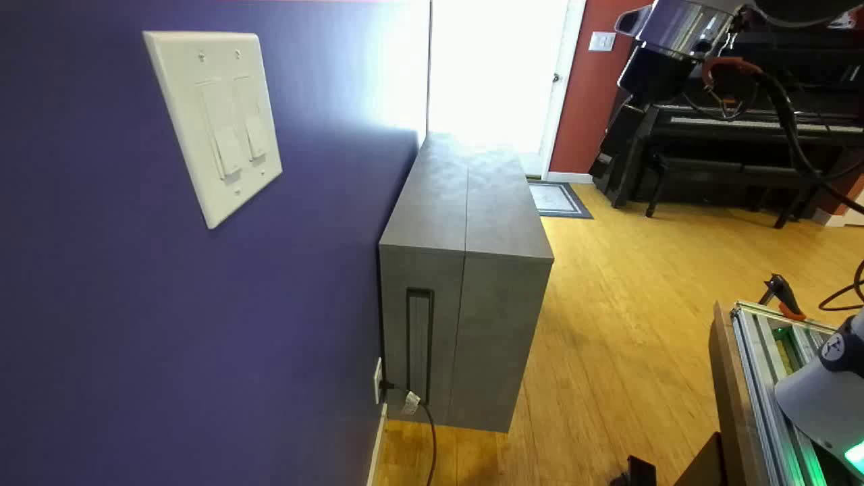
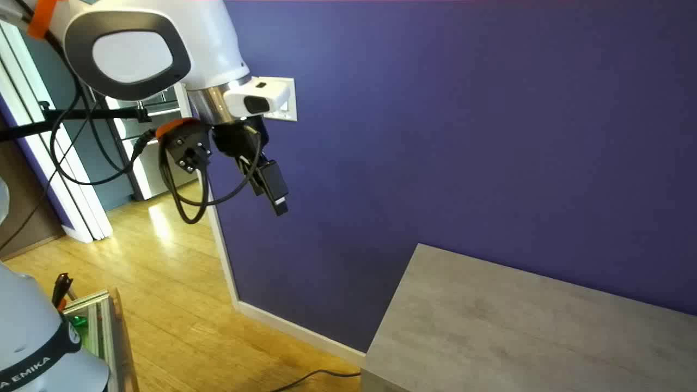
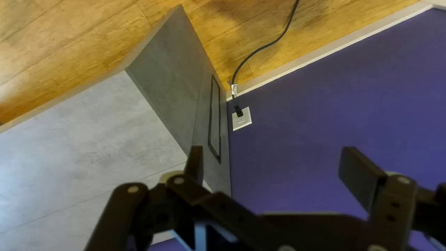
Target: Press the light switch on the right
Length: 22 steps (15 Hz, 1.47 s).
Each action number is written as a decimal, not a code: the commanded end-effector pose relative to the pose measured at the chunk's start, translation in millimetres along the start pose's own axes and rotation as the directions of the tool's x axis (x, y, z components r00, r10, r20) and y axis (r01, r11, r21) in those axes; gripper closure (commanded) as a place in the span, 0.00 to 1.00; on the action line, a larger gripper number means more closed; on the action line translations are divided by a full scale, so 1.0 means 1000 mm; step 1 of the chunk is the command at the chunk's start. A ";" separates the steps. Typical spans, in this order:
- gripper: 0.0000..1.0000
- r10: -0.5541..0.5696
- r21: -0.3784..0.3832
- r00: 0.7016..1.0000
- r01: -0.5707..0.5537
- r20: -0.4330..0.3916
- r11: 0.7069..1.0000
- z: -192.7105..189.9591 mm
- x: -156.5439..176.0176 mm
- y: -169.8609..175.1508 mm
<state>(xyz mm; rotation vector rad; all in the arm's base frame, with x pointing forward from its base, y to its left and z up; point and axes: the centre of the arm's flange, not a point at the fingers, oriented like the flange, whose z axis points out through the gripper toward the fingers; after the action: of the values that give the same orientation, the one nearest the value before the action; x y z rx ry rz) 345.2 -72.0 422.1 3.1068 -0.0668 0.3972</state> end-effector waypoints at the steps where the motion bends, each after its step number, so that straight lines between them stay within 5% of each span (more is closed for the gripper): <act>1: 0.00 0.000 0.001 1.000 0.000 0.010 1.000 0.003 -0.002 0.000; 22: 0.00 -0.001 0.003 1.000 0.001 0.029 1.000 0.011 -0.005 -0.001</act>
<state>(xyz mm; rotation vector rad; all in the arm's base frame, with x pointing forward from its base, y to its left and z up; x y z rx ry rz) 342.8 -70.8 410.3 3.1160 -0.0651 0.3525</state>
